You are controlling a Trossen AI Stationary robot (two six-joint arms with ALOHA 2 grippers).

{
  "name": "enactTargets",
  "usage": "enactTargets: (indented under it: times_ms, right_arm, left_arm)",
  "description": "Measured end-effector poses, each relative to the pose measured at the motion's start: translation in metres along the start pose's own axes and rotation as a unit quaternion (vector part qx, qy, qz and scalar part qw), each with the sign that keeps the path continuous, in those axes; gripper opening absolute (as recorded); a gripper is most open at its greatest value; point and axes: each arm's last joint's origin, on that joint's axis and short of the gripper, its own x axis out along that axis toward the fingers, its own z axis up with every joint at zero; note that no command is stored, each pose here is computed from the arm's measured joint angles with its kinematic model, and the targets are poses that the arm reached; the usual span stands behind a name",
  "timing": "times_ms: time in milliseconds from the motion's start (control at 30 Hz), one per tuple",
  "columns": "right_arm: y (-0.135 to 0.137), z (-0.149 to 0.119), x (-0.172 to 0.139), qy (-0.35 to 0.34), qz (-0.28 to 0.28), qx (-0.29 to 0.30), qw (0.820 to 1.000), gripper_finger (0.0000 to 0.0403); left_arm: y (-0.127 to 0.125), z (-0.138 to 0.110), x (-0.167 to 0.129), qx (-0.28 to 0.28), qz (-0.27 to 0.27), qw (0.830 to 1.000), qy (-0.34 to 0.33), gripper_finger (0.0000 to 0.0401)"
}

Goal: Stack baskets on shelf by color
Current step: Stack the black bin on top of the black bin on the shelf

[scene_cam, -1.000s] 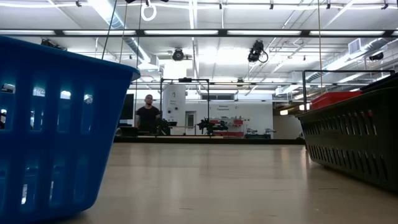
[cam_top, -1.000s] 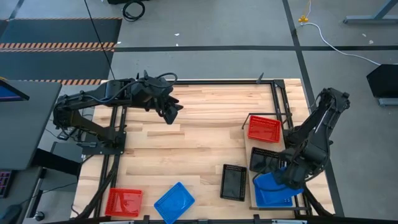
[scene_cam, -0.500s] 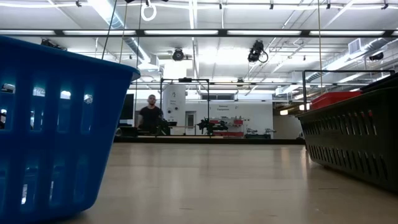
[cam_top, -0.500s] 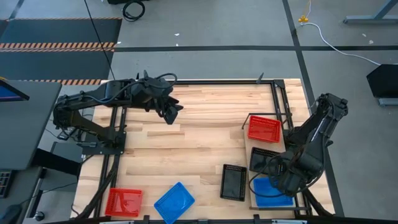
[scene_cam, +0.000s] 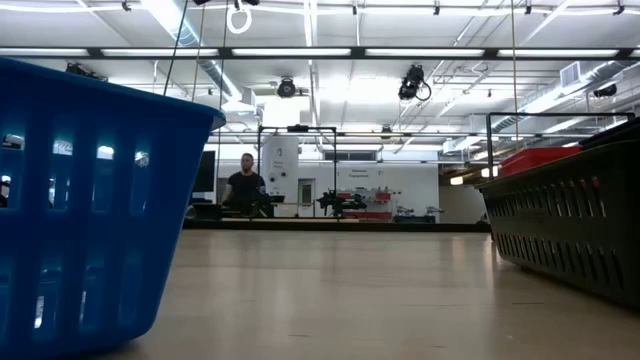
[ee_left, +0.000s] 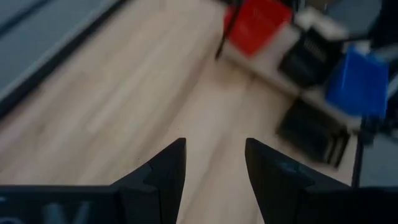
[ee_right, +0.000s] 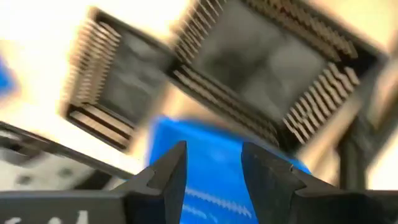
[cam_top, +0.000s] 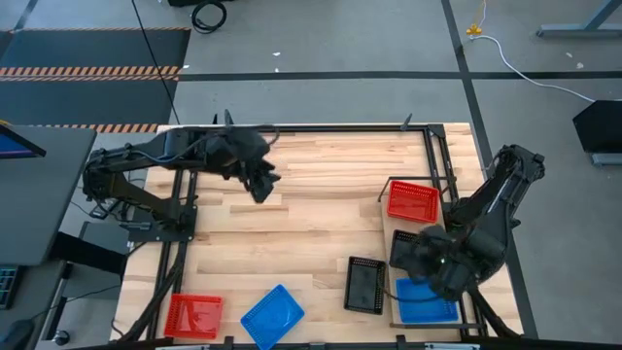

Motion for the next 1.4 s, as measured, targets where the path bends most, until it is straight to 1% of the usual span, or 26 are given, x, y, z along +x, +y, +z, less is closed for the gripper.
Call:
enactTargets:
  times_ms: [100,167,233,300,400,433,500,567,667,767,867,1067,1167,1233,1333,1400]
  right_arm:
    - [0.005,0.013,-0.008,-0.047,0.049,-0.018,0.998,0.0156]
    - [0.009,0.022,-0.010,-0.064,0.055,-0.046,0.995,0.0156]
    - [0.017,0.030,-0.008,-0.070,0.056,-0.092,0.992,0.0156]
    - [0.030,0.039,-0.004,-0.071,0.068,-0.151,0.984,0.0156]
    - [0.053,0.058,0.005,-0.062,0.087,-0.245,0.964,0.0156]
    - [0.059,0.065,0.009,-0.057,0.084,-0.275,0.956,0.0156]
    - [0.069,0.082,0.020,-0.047,0.060,-0.323,0.943,0.0156]
    - [0.077,0.097,0.031,-0.035,0.037,-0.373,0.926,0.0156]
    - [0.088,0.114,0.049,-0.009,0.026,-0.440,0.897,0.0156]
    - [0.102,0.124,0.068,0.025,0.038,-0.491,0.870,0.0156]
    - [0.114,0.127,0.087,0.049,0.055,-0.527,0.847,0.0156]
    - [0.124,0.131,0.120,0.097,0.051,-0.576,0.810,0.0156]
    - [0.126,0.134,0.129,0.115,0.056,-0.580,0.805,0.0156]
    - [0.128,0.135,0.130,0.112,0.068,-0.580,0.804,0.0156]
    - [0.133,0.139,0.131,0.098,0.088,-0.575,0.807,0.0156]
    - [0.135,0.141,0.135,0.105,0.090,-0.563,0.815,0.0156]
  left_arm:
    - [-0.001,-0.013,-0.002,0.007,0.015,0.998,0.054,0.0172]
    - [0.000,-0.022,-0.004,-0.001,0.033,0.995,0.090,0.0172]
    - [0.000,-0.029,-0.006,-0.019,0.052,0.991,0.122,0.0172]
    - [-0.001,-0.035,-0.008,-0.033,0.063,0.987,0.141,0.0172]
    - [-0.007,-0.040,-0.010,-0.050,0.066,0.986,0.143,0.0172]
    - [-0.010,-0.041,-0.011,-0.056,0.066,0.986,0.141,0.0172]
    - [-0.016,-0.045,-0.013,-0.067,0.063,0.986,0.142,0.0172]
    - [-0.022,-0.049,-0.014,-0.078,0.057,0.985,0.143,0.0172]
    - [-0.032,-0.054,-0.018,-0.094,0.048,0.985,0.136,0.0172]
    - [-0.041,-0.060,-0.021,-0.112,0.048,0.985,0.120,0.0172]
    - [-0.048,-0.065,-0.025,-0.133,0.052,0.984,0.105,0.0172]
    - [-0.058,-0.070,-0.030,-0.170,0.050,0.981,0.074,0.0172]
    - [-0.061,-0.071,-0.031,-0.183,0.047,0.980,0.060,0.0172]
    - [-0.063,-0.072,-0.032,-0.186,0.045,0.980,0.057,0.0172]
    - [-0.063,-0.072,-0.032,-0.185,0.044,0.980,0.058,0.0172]
    - [-0.063,-0.072,-0.032,-0.185,0.044,0.980,0.056,0.0172]
